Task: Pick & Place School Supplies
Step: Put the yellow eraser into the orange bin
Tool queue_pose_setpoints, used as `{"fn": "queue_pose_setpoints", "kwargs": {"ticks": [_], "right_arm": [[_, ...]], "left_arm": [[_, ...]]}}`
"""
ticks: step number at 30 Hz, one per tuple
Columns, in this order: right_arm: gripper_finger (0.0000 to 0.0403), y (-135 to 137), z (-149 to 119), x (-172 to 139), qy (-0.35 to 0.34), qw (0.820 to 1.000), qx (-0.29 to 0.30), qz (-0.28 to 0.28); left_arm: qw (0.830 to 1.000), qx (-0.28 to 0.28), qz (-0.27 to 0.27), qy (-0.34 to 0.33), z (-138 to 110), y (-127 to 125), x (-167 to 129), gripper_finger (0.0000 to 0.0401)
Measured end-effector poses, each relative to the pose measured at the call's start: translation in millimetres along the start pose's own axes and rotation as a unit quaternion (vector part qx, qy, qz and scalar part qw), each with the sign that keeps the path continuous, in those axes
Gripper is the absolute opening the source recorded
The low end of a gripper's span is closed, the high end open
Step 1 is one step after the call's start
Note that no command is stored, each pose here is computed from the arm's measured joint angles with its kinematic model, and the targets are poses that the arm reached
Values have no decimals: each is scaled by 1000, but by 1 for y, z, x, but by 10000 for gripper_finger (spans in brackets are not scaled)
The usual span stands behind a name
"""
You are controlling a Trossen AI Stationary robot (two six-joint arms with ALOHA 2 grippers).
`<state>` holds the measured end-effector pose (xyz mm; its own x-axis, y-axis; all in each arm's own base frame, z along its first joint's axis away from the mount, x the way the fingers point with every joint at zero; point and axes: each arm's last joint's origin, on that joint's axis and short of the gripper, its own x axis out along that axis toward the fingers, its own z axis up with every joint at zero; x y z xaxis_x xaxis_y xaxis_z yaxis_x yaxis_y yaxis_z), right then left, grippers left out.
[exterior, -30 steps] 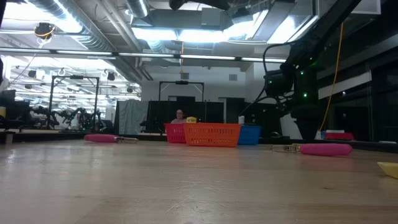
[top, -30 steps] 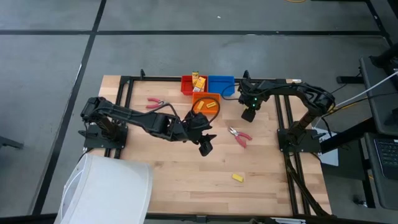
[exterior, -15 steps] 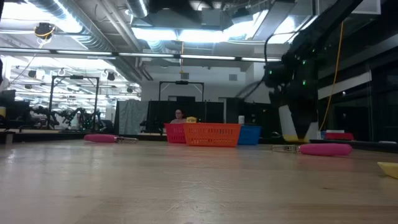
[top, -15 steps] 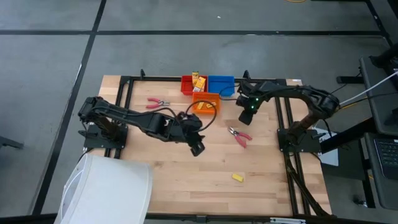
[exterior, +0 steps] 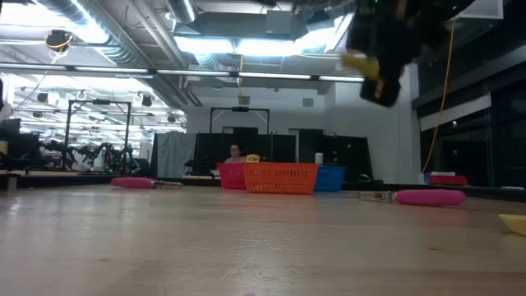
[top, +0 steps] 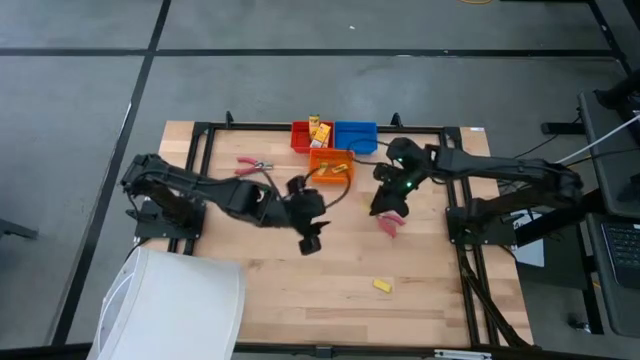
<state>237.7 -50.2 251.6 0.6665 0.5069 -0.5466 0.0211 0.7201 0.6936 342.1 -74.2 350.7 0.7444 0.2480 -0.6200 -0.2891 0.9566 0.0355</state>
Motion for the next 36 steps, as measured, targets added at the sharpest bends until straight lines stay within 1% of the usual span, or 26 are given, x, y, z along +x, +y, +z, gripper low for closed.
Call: {"fn": "queue_pose_setpoints", "kwargs": {"ticks": [2, 5, 7, 11, 13, 17, 19, 27, 31, 33, 36], "right_arm": [[56, 14, 3, 5, -9, 999, -6, 42], [56, 31, 6, 13, -15, 996, -3, 92], [56, 38, 8, 16, -21, 993, -4, 114], [56, 47, 13, 17, -43, 989, 2, 139], [56, 50, 15, 17, -51, 988, 6, 143], [57, 49, 16, 19, -59, 989, 16, 134], [57, 48, 16, 21, -60, 990, 22, 130], [57, 49, 25, 29, -85, 985, 26, 145], [57, 48, 27, 31, -90, 984, 30, 149], [57, 48, 28, 31, -95, 984, 30, 146], [57, 47, 28, 32, -99, 985, 32, 141]], "left_arm": [[999, 19, -16, -27, 9, 6, 3, 189], [997, 56, -27, -33, 14, 15, 8, 189], [996, 77, -45, -32, 16, 19, 11, 191], [990, 113, -75, -29, 17, 22, 17, 200], [987, 123, -89, -51, 21, 20, 16, 205], [983, 137, -99, -75, 25, 18, 15, 216], [982, 138, -107, -77, 26, 18, 15, 219], [978, 151, -119, -79, 25, 14, 22, 219], [979, 153, -116, -72, 24, 13, 27, 213], [980, 155, -103, -64, 22, 13, 30, 206], [983, 153, -75, -66, 22, 14, 31, 180]]}}
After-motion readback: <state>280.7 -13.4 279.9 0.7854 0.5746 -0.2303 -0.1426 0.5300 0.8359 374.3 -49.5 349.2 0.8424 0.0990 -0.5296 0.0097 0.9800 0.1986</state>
